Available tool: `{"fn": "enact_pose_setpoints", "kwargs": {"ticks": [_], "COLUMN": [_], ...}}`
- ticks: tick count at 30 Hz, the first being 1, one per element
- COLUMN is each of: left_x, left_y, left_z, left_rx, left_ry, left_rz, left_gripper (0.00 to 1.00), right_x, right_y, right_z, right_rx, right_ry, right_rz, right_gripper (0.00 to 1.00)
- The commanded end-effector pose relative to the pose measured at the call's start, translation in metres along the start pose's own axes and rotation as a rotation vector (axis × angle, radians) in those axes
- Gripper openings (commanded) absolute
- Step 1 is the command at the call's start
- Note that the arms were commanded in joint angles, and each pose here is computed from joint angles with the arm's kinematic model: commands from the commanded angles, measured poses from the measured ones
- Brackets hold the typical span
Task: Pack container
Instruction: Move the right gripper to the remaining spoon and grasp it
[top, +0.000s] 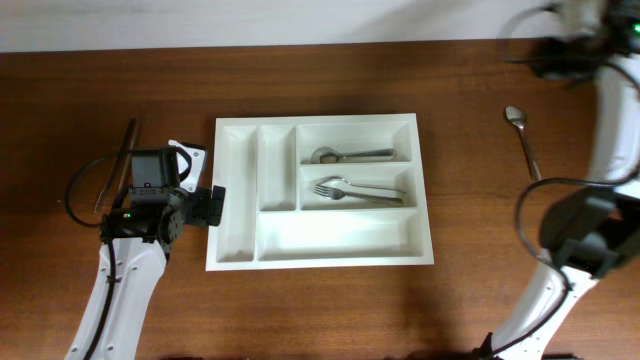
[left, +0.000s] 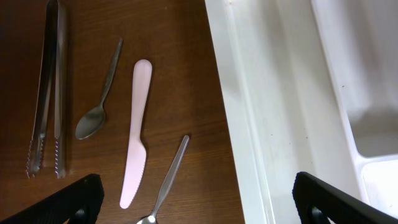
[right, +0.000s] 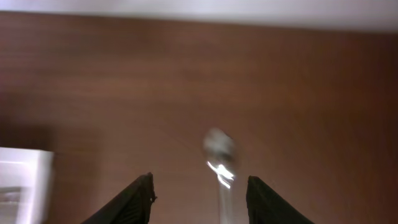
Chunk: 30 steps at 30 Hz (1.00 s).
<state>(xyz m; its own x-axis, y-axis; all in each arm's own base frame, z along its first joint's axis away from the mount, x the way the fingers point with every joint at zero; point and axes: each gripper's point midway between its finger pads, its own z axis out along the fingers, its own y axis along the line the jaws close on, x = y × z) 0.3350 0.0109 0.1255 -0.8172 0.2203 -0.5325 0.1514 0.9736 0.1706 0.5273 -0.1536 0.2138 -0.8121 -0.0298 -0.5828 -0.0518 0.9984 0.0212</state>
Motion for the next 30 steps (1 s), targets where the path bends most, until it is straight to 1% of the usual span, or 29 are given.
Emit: {"fn": "enact_pose_setpoints", "kwargs": {"ticks": [1,5,6,10,16,24,27,30], "left_x": [-0.005,-0.005,-0.005,-0.005,-0.005,-0.005,-0.005,-0.005], "left_y": [0.004,0.004,0.004,0.004,0.004,0.004,0.004,0.004], "left_z": [-0.002,-0.002,-0.002,-0.002,-0.002,-0.002,-0.002,-0.002], "left_rx": [-0.009,-0.009,-0.009,-0.009,-0.009,-0.009,-0.009,-0.009], "left_ry": [-0.009,-0.009,-0.009,-0.009,-0.009,-0.009,-0.009,-0.009], "left_rz": [0.010,0.010,0.010,0.010,0.010,0.010,0.010,0.010], "left_gripper": [0.99,0.99,0.99,0.99,0.99,0.99,0.99,0.99], "right_x": [0.047,0.088,0.099,0.126,0.140,0.149,0.155,0.161], "right_y": [-0.027,-0.052,-0.058,-0.061,-0.049,-0.025,-0.025,-0.029], "right_z": [0.033,0.061,0.070,0.098,0.128,0.147,0.150,0.152], "right_rx": [-0.009,0.012,0.032,0.048,0.008,-0.028,0.020,0.075], "right_ry": [0.119,0.203,0.228,0.286,0.317,0.365,0.409,0.443], "right_rz": [0.163,0.223,0.229,0.230,0.118,0.088,0.060,0.046], "right_gripper": [0.54,0.55,0.57,0.59,0.59,0.58,0.50,0.49]}}
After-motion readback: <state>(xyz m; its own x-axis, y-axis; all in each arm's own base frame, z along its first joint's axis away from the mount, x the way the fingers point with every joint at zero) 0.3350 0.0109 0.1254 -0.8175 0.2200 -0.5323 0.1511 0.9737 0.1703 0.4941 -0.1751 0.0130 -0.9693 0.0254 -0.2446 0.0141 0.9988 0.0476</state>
